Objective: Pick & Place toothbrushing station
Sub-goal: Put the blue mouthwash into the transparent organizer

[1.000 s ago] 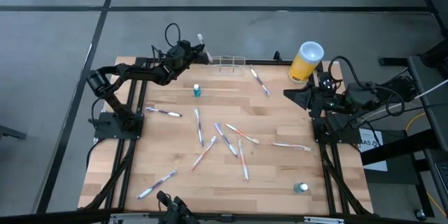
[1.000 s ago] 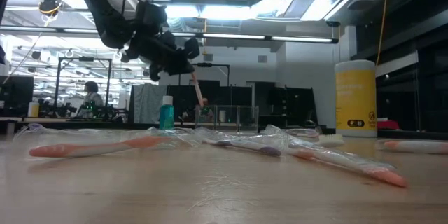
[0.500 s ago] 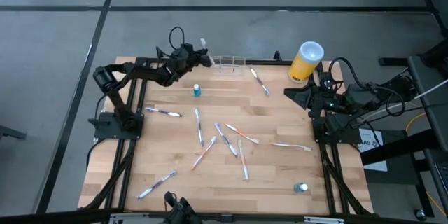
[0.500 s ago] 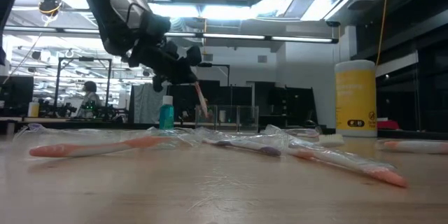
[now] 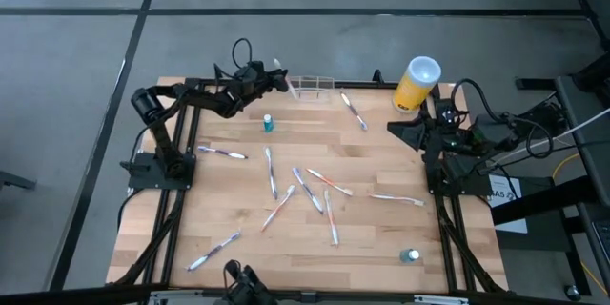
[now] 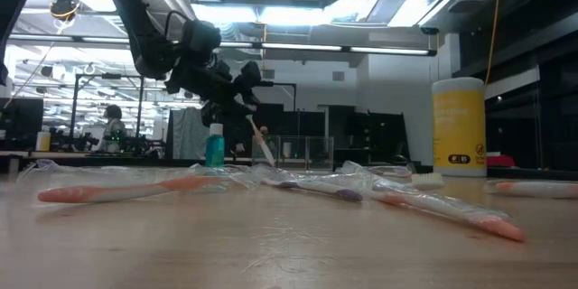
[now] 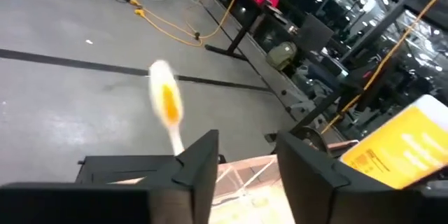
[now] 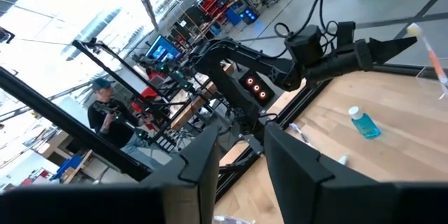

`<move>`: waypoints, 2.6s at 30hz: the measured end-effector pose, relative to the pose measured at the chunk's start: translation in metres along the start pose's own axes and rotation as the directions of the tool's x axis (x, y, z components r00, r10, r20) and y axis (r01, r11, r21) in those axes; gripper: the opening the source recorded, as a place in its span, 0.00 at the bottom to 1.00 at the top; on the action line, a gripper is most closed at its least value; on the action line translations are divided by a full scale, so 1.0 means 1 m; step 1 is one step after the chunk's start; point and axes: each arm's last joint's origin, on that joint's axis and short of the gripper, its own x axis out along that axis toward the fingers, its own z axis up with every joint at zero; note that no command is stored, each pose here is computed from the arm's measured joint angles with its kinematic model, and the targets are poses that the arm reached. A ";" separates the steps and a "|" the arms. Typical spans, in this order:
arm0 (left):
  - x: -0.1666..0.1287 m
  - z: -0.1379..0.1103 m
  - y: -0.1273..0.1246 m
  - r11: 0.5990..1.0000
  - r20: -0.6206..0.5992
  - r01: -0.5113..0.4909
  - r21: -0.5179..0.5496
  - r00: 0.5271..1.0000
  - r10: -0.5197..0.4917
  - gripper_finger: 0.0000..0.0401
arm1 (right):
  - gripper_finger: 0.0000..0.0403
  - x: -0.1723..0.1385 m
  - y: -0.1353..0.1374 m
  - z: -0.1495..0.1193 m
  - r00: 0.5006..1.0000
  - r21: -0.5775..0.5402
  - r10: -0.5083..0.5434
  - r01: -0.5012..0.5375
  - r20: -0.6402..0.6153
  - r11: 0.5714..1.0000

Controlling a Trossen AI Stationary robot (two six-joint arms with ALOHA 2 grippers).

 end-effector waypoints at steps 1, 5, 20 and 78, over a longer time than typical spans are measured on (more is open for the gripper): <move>-0.001 0.002 -0.001 1.000 -0.003 0.001 0.011 1.000 -0.001 0.39 | 0.29 0.000 0.001 -0.001 1.000 0.004 0.004 -0.004 -0.004 1.000; -0.008 0.010 -0.002 0.995 -0.055 0.009 0.099 0.998 -0.003 0.45 | 0.29 -0.003 0.003 -0.003 1.000 0.014 0.009 -0.009 -0.007 1.000; -0.106 0.020 -0.019 0.917 -0.595 0.038 0.396 0.771 0.225 0.46 | 0.29 -0.009 0.008 -0.006 1.000 0.072 0.000 -0.002 0.024 0.997; -0.075 -0.015 -0.053 0.905 -0.535 0.211 0.369 0.845 0.021 0.19 | 0.29 -0.008 0.013 -0.002 0.998 0.067 0.037 -0.041 0.057 0.997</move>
